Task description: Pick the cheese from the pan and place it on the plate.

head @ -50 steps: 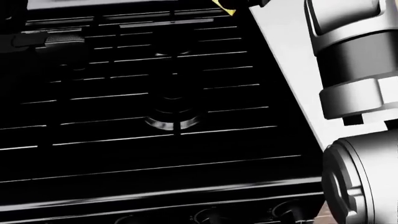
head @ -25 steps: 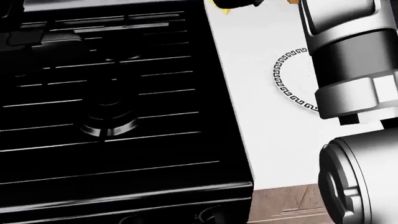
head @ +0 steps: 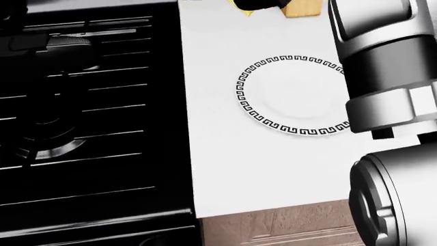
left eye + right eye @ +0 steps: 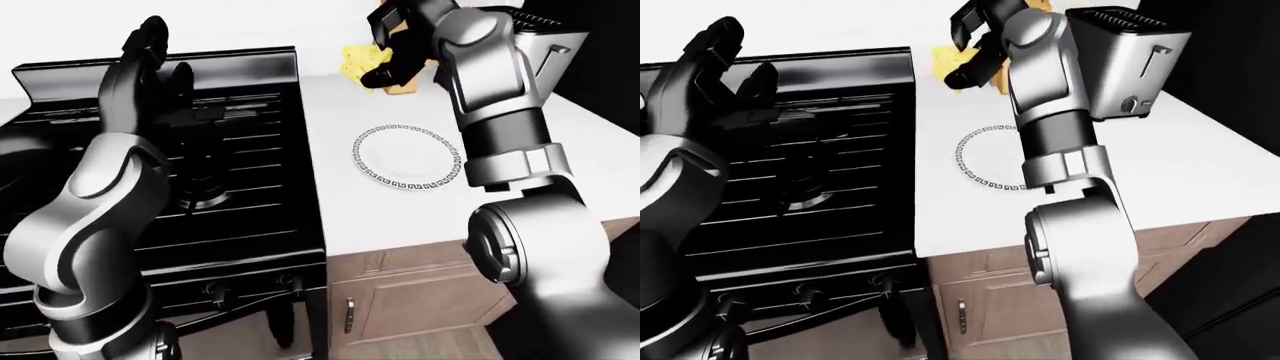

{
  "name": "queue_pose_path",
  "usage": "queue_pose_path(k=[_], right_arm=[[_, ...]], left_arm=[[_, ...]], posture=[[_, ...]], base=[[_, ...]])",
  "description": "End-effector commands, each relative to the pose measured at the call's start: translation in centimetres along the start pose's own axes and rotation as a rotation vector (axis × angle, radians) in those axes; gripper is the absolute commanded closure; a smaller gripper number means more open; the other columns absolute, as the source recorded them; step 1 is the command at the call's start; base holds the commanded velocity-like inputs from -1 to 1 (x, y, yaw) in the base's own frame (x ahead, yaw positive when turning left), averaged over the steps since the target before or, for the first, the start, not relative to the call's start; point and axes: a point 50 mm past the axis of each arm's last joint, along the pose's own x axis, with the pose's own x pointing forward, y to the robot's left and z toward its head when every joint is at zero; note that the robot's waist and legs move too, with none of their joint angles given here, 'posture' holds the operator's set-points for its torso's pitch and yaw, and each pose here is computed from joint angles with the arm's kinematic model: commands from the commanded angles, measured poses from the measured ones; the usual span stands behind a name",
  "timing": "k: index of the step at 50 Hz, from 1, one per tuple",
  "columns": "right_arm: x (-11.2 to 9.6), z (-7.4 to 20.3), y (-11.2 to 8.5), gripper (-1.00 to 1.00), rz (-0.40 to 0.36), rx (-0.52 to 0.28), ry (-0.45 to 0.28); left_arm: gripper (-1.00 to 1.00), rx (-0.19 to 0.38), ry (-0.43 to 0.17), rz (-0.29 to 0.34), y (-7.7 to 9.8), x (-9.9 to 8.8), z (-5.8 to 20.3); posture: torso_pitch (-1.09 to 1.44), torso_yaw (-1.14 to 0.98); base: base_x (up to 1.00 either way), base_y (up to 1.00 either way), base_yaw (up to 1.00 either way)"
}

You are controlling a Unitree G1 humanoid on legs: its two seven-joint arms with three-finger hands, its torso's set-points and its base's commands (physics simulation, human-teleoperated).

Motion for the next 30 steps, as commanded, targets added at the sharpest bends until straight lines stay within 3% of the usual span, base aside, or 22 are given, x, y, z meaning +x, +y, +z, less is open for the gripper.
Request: queue_pose_path(k=[1,20,30], right_arm=[[-0.78,3.16,-0.79,1.0,-0.037,-0.027,-0.118],[-0.81,3.25,-0.97,1.0,-0.042,-0.025,-0.117],[-0.86,3.27,-0.93,1.0,-0.042,-0.025,-0.116]], left_arm=[[-1.0,-0.004,-0.102,0.029,0.53,-0.29,1.99],[-1.0,-0.005,-0.102,0.028,0.46,-0.31,2.09],[-1.0,-0.006,-0.103,0.029,0.5,-0.29,2.09]], posture=[[0.0,0.0],[0.0,0.0],[0.0,0.0]], base=[[0.0,-0.28,0.0],[0.0,-0.12,0.0],[0.0,-0.43,0.0]])
